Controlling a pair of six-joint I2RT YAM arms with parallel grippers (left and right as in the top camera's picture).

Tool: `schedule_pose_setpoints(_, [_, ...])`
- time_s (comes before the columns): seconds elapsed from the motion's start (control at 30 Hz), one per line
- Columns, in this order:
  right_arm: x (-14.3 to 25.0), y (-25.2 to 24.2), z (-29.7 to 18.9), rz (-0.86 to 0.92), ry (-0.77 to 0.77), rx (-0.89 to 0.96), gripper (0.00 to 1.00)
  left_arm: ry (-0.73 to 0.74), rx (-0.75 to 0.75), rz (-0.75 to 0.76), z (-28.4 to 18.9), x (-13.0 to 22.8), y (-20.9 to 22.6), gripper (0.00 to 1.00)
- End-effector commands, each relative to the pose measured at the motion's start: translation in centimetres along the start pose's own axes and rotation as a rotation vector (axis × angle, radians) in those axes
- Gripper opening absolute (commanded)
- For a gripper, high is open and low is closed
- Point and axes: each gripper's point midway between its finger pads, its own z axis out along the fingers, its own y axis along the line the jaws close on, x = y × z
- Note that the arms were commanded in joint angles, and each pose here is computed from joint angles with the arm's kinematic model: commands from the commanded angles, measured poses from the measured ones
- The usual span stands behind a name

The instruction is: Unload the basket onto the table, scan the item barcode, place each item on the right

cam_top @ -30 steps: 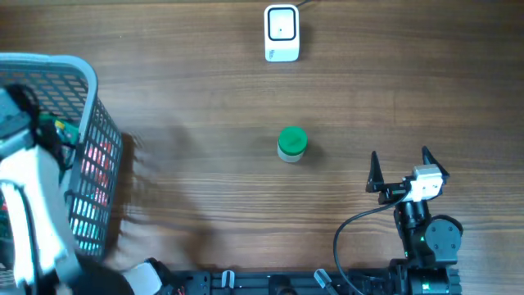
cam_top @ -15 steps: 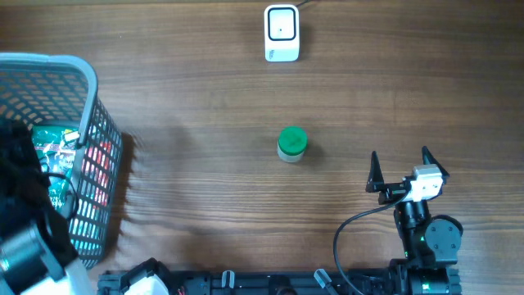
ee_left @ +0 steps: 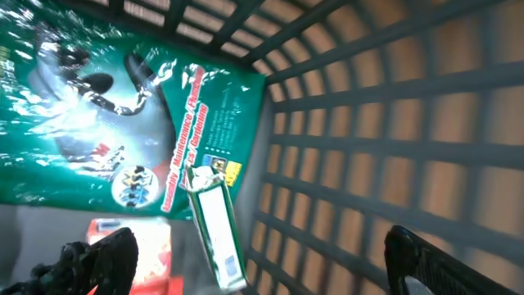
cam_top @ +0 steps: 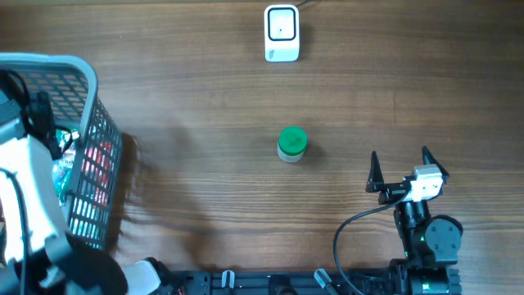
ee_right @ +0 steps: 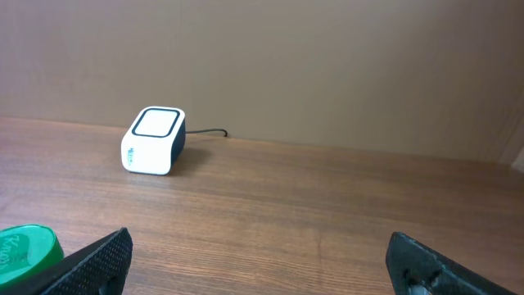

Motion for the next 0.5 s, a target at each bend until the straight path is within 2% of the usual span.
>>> schedule_pose_setpoints(0.0, [-0.1, -0.1, 0.0, -0.006, -0.007, 0.006, 1.0, 0.05, -0.093, 0.01, 3.9, 1.5, 1.6, 0.9])
schedule_pose_setpoints(0.17, [-0.1, -0.1, 0.0, -0.006, -0.007, 0.006, 1.0, 0.09, -0.195, 0.029, 8.3, 3.2, 3.7, 0.9])
schedule_pose_setpoints(0.4, [-0.1, -0.1, 0.0, -0.006, -0.007, 0.006, 1.0, 0.113, -0.249, 0.052, 10.9, 4.3, 5.0, 0.89])
schedule_pose_setpoints(0.47, [-0.1, -0.1, 0.0, -0.006, -0.007, 0.006, 1.0, 0.117, -0.262, 0.054, 11.5, 4.5, 5.4, 0.74])
